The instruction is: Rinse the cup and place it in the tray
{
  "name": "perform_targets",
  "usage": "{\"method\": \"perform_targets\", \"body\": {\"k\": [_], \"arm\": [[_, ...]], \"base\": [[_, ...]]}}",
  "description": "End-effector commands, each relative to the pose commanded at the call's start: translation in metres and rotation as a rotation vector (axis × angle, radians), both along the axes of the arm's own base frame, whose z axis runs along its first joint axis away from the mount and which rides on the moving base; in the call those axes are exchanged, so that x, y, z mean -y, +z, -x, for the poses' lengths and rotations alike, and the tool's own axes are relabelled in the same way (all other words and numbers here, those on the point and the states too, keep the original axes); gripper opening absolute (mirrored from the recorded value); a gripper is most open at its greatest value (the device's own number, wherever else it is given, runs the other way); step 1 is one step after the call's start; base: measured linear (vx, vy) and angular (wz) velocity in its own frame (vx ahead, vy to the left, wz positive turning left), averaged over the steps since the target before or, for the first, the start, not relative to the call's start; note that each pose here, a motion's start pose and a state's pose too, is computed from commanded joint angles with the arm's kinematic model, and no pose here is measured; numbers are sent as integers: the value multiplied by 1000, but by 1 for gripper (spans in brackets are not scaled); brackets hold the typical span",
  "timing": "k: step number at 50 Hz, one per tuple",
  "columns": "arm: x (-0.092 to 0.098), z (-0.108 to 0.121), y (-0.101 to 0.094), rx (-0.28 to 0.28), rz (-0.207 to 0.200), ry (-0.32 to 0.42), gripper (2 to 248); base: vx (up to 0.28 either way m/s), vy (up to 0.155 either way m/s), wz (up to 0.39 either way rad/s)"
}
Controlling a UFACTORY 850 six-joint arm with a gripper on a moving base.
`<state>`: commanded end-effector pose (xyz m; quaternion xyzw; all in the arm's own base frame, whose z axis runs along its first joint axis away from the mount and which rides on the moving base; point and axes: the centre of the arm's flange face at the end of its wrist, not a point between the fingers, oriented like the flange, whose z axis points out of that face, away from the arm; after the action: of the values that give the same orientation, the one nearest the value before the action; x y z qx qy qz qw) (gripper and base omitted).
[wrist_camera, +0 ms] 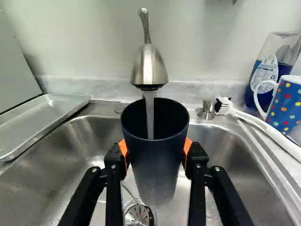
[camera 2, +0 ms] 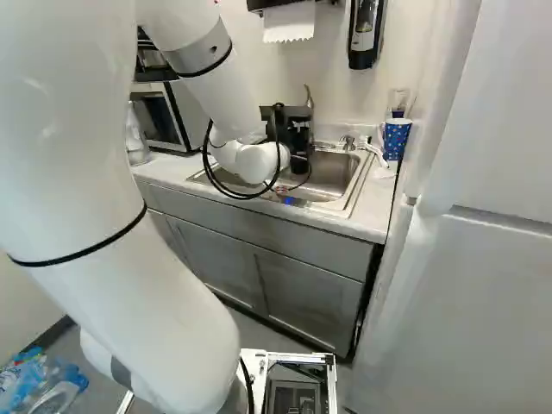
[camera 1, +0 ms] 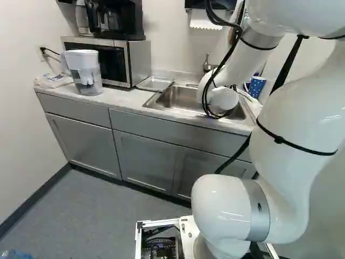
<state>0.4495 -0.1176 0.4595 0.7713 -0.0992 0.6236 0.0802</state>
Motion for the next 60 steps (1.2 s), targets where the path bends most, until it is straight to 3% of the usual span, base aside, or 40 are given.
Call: {"method": "perform_targets", "body": {"k": [60], "arm": [[0, 0, 0, 0, 0, 0, 125]], "base": [[0, 0, 0]]}}
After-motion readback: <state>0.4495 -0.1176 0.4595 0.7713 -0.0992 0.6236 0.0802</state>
